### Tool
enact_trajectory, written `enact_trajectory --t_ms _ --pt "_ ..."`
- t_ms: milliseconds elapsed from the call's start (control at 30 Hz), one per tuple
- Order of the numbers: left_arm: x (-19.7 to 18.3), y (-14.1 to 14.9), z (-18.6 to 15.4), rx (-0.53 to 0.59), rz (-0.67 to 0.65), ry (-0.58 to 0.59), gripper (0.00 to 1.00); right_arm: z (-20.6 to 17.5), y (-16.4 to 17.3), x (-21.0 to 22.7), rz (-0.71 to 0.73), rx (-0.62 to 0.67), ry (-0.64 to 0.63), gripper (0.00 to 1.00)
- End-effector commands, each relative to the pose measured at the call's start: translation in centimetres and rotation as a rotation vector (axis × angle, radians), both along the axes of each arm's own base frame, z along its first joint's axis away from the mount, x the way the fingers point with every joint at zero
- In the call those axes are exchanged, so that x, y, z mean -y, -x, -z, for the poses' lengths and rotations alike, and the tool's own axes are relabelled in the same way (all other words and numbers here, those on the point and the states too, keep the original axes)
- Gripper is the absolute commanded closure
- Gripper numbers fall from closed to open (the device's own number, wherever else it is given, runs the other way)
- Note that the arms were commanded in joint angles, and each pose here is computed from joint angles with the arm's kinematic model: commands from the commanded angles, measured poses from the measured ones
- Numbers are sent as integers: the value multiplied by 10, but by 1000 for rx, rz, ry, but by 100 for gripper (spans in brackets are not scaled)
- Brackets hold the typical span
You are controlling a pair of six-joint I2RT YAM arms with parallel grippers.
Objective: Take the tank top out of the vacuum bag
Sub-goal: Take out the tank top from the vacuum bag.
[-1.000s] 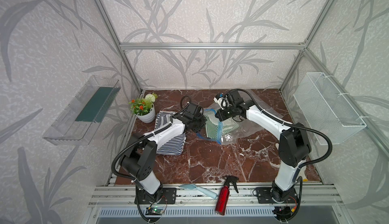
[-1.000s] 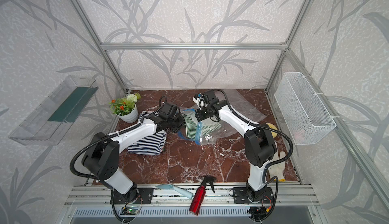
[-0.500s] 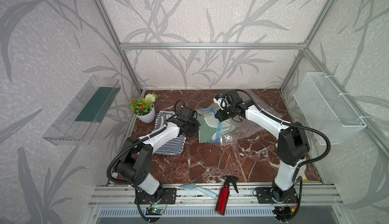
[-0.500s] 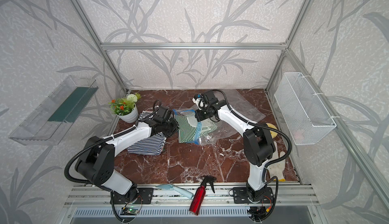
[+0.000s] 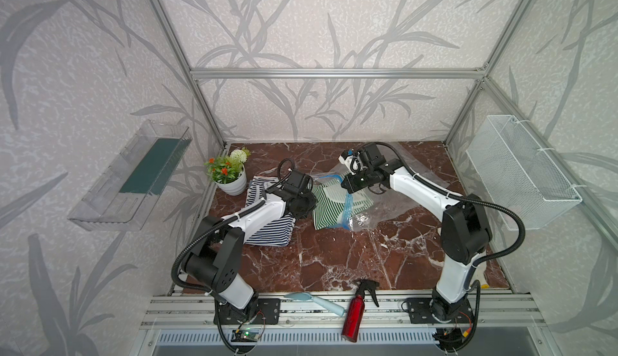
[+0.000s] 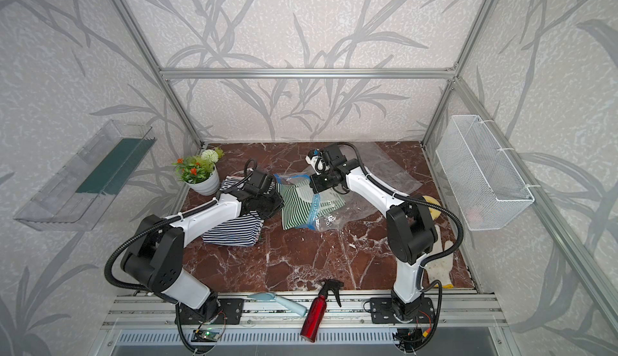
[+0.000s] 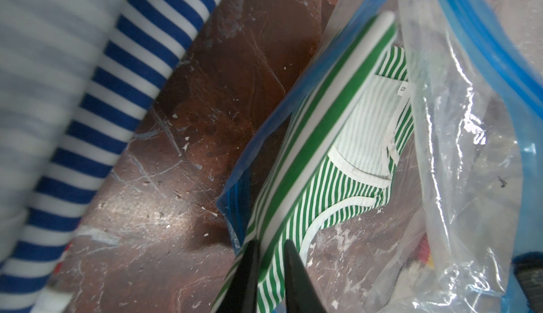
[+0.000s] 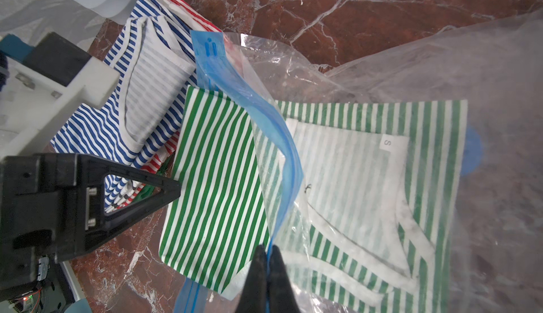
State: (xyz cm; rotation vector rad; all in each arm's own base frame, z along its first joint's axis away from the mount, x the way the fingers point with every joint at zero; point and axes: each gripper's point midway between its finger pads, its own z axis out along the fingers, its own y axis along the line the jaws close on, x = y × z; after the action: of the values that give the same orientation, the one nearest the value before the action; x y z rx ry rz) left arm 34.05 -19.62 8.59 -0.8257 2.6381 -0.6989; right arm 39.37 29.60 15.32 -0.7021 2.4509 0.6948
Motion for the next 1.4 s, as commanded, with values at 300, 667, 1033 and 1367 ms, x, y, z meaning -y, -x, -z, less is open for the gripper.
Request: enact_trajectory --t_ms 300,667,1033,1367 --pt "-19 10 23 -34 39 -95 70 -4 -3 -1 -9 -2 3 100" --pt "-19 9 40 -14 140 -144 67 -4 -3 -1 -11 -5 3 100" --pt "-2 -1 39 16 200 -111 70 -3 -3 0 -12 -5 6 100" --pt "8 -6 32 55 225 -104 73 -3 -2 -2 -17 -10 0 100"
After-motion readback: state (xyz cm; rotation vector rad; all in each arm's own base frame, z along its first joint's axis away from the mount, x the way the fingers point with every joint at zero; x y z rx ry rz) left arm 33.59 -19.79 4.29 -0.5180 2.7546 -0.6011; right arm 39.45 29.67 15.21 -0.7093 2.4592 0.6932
